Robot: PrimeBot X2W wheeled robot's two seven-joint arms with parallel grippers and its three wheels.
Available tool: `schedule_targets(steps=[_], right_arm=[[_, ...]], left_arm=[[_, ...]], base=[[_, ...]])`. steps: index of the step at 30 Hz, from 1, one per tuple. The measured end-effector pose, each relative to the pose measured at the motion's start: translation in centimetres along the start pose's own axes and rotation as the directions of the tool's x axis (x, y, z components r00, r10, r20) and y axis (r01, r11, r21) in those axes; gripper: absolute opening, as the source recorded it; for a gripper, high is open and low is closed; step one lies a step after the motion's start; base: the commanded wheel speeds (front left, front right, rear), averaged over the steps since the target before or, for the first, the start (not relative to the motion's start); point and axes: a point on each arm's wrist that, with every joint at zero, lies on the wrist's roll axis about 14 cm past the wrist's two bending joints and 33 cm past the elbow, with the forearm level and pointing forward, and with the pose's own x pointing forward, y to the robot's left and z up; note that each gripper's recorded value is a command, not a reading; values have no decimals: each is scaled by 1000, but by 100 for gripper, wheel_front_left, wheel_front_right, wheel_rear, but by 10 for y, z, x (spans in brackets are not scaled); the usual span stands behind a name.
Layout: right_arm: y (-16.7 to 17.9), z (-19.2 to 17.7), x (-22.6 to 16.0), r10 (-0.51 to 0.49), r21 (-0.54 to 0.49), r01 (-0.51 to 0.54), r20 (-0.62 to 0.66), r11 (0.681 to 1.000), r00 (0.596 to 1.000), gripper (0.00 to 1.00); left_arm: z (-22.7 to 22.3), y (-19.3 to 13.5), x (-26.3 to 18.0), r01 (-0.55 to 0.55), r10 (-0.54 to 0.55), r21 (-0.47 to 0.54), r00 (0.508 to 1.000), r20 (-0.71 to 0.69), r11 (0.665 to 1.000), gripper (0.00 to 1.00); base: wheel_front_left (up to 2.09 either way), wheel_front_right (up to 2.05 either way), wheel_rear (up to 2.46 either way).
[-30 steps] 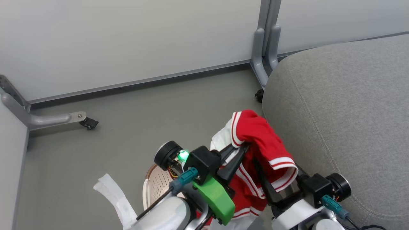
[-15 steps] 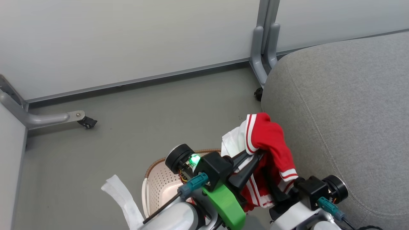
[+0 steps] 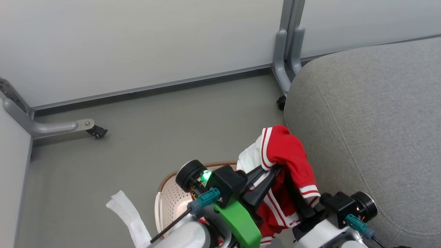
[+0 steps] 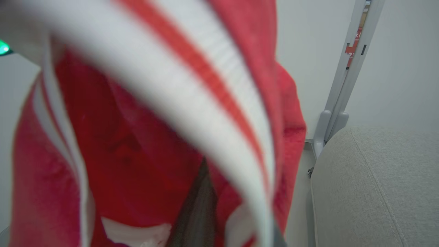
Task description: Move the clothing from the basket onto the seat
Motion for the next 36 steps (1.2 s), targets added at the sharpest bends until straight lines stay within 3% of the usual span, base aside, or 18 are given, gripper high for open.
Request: schedule_targets(steps=[1,2,18,27,36], right_arm=[[0,0,0,0,0,0,0,1000,1000,0],[0,0,0,0,1,0,1,1000,1000,0],[-5,1,1,-24,17,24,5,1000,1000,0],[-30,20,7,-100,55,96,71,994,992,0],[-74,48,11,-222,104,207,162,973,961,0]], left_arm=[[-1,1,0,-2,2,1,1000,-2,1000,83],[-1,2,-1,-7,7,5,1000,-2,1000,100],[-9,17,-5,-48,48,24,999,-10,999,100],[-25,21,-10,7,-8,30,1000,26,1000,100],[-57,26,-9,41,-41,-28,999,-14,999,100]], base=[[0,0,0],[0,0,0],[0,0,0],[0,0,0],[0,0,0]])
